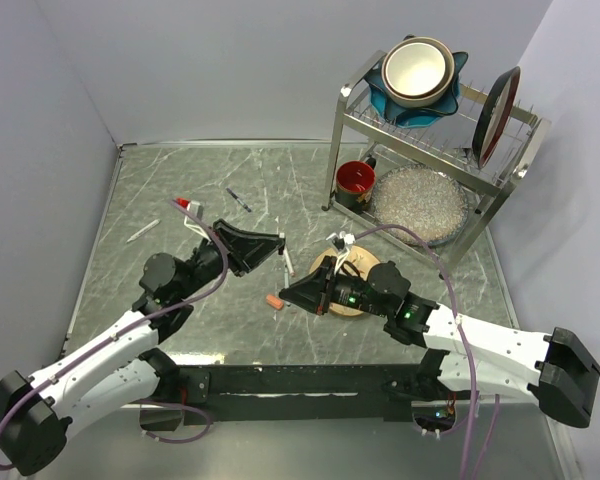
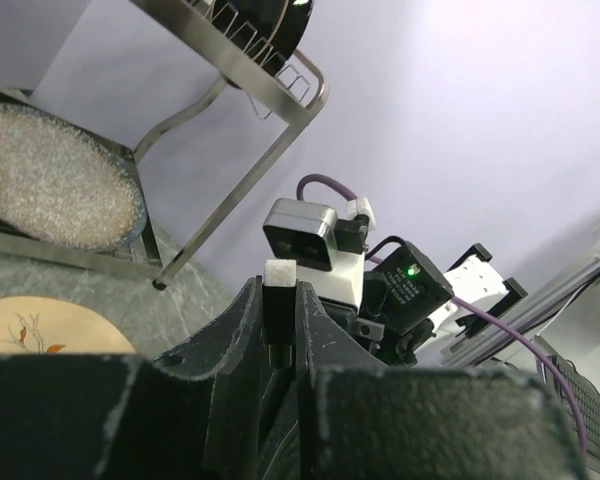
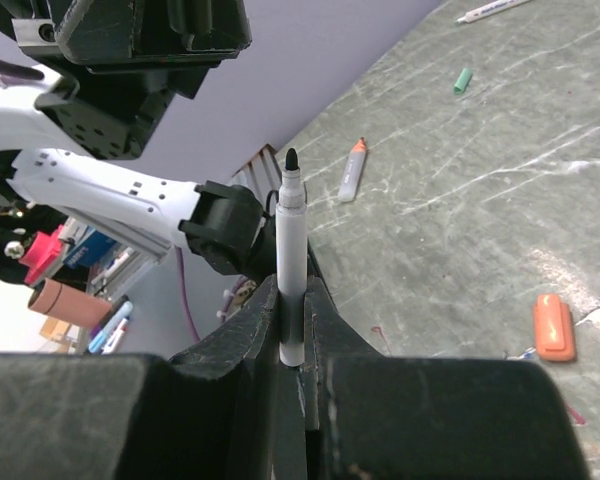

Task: Insert the pens into the pen caps

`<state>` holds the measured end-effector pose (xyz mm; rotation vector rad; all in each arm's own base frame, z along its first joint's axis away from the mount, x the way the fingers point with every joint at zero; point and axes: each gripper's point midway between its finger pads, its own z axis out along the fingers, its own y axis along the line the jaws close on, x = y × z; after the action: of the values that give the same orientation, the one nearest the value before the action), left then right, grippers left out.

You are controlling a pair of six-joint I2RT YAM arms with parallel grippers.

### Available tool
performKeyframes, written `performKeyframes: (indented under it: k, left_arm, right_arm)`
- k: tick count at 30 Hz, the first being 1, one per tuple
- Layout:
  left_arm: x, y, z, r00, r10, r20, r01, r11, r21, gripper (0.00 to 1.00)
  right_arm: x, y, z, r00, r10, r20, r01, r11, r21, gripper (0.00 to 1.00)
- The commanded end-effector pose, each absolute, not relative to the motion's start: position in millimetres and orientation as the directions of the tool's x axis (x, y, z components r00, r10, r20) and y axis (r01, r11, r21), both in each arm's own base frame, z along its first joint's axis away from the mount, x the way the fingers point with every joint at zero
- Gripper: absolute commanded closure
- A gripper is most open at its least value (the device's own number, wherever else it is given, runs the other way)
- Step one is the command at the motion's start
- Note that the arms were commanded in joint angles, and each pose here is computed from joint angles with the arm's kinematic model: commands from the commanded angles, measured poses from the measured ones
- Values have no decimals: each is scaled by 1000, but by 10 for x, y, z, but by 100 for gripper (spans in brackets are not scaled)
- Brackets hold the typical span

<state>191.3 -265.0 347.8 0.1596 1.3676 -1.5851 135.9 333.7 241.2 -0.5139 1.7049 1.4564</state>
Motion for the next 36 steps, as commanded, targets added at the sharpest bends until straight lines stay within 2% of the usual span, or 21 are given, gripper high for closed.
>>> performKeyframes:
  k: [1,20,36]
  left_arm:
    - [1822,-2563,3767,-437,-646,-626,777,79,-624,99]
    - [1801,-2770,3622,-479,-628,-613,754,62,-654,99]
    - [1838,-2817,3530,-470,-624,-624,739,110,-665,99]
  right_arm:
    - [1346,3378,2832,-537,275,-797,-786,180,592,100]
    - [1293,3357,2944,-532,298,-793,-794,151,589,100]
    - [1294,3277,2933,-519,320,-793,-792,168,586,100]
